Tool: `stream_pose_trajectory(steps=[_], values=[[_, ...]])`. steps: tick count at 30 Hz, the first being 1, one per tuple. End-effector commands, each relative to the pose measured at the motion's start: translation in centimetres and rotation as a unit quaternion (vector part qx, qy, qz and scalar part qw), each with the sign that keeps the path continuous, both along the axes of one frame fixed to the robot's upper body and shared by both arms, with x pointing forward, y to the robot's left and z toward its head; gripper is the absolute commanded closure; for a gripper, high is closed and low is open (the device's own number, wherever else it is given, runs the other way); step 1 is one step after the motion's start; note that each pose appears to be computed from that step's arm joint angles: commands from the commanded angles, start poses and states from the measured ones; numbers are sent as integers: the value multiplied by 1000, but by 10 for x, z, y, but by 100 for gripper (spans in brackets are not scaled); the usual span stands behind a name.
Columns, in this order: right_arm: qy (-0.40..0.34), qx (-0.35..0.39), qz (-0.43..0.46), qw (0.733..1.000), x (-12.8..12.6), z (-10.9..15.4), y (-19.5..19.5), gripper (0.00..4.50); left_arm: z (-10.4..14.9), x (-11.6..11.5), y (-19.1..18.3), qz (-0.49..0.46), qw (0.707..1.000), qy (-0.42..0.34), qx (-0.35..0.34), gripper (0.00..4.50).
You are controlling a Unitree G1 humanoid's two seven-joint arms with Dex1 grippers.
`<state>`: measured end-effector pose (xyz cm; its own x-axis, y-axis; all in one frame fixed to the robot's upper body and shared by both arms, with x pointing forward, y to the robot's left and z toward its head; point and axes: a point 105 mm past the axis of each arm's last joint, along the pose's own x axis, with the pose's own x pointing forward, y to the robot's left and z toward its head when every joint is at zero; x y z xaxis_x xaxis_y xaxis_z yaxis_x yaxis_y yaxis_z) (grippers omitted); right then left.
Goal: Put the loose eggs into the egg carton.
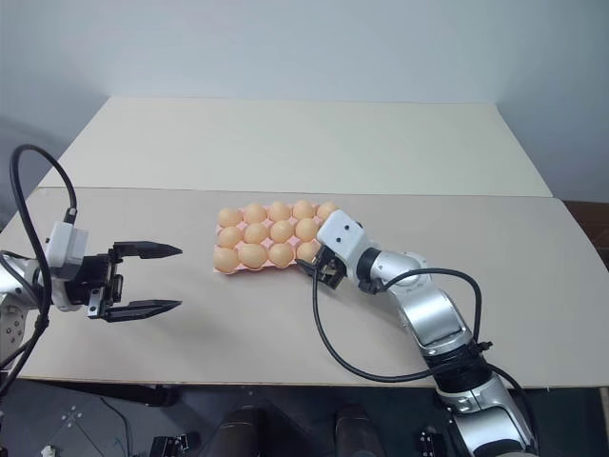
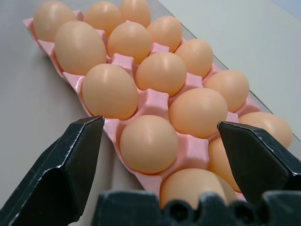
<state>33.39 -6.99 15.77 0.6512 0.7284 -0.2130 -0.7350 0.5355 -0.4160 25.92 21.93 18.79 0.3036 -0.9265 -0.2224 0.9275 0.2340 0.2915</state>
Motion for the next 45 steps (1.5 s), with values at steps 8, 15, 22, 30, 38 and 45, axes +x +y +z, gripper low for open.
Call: stream_pose_trajectory(steps=[8, 15, 22, 30, 38, 45], values=[[20, -21, 74, 997, -74, 55, -85, 1, 14, -6, 12, 20, 999, -26, 4, 0], [61, -69, 48, 995, -102, 64, -136, 1, 24, -10, 34, 63, 997, -41, 14, 0], [70, -80, 29, 994, -99, 53, -141, 1, 25, -11, 34, 67, 997, -44, 12, 0], [73, -88, 5, 993, -92, 45, -150, 1, 25, -16, 32, 68, 997, -38, 10, 0], [63, -78, -9, 995, -79, 42, -144, 1, 26, -25, 31, 82, 996, -33, 5, 0], [61, -88, -18, 994, -73, 49, -153, 1, 20, -38, 31, 99, 995, -19, -4, 0]])
